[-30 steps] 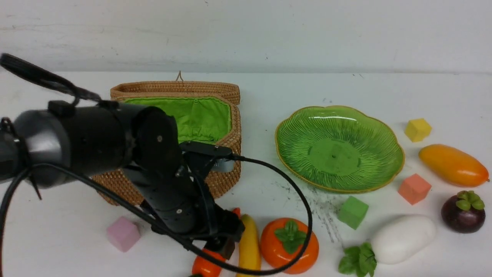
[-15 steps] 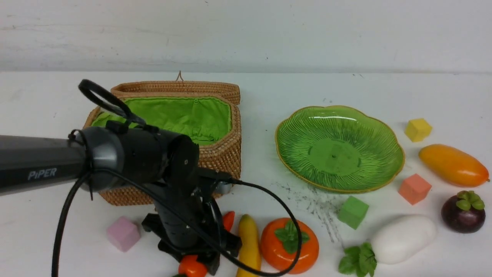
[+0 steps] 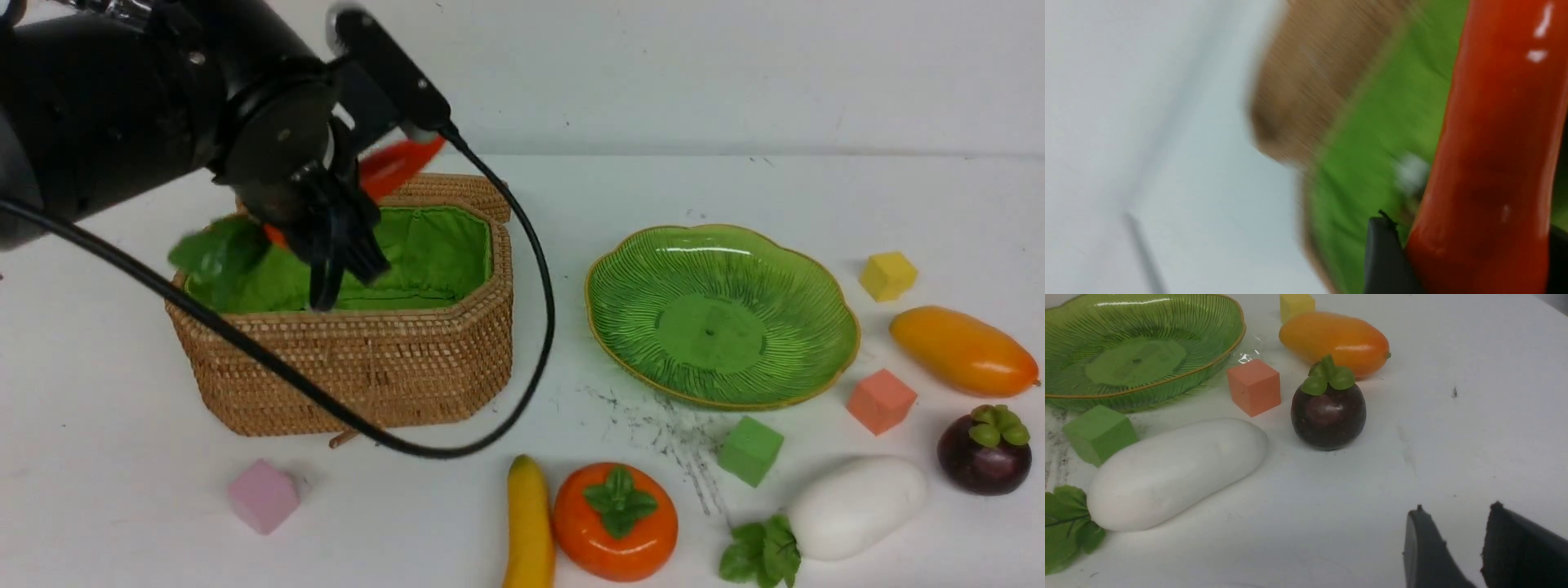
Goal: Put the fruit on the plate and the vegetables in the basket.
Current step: Use the left arm to grab a carrot and put it into the left basket
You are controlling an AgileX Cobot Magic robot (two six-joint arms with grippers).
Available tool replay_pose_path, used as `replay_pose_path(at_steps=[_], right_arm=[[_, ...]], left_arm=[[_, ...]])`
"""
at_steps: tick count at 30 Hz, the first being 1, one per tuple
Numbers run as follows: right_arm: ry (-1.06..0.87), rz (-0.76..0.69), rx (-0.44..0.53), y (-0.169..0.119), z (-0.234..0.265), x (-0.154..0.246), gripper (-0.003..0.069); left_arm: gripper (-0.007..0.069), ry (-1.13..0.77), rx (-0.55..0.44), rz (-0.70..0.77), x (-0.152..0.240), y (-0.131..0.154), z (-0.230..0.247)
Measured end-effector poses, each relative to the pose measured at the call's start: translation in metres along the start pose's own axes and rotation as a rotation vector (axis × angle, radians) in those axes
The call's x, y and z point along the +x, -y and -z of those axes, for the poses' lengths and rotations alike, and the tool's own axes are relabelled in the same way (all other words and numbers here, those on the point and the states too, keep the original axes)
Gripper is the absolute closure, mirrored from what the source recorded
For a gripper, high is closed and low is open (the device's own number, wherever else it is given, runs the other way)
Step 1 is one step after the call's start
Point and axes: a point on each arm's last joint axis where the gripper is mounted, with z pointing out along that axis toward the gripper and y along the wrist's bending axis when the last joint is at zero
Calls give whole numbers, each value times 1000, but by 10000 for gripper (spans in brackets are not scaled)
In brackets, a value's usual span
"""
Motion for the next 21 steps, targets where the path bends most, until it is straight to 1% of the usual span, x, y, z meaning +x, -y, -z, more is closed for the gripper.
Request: replay_pose_path(at_steps=[2, 5, 8, 10, 12, 16, 21], right_arm=[[0, 0, 0, 0, 0, 0, 417], [0, 0, 0, 0, 0, 0, 417], [0, 0, 0, 0, 0, 0, 417], [0, 0, 0, 0, 0, 0, 417], [0, 0, 0, 0, 0, 0, 417], [0, 0, 0, 0, 0, 0, 417], [0, 0, 0, 0, 0, 0, 417]], left_arm=[[256, 53, -50, -47, -2, -7, -13], [256, 63, -60, -67, 0, -8, -32], [256, 25, -42, -85, 8, -3, -62], [256, 12, -33, -86, 10, -1, -68], [256, -9, -2, -87, 14, 8, -81], [256, -35, 36, -83, 20, 20, -90], [256, -48, 57, -71, 23, 25, -93]])
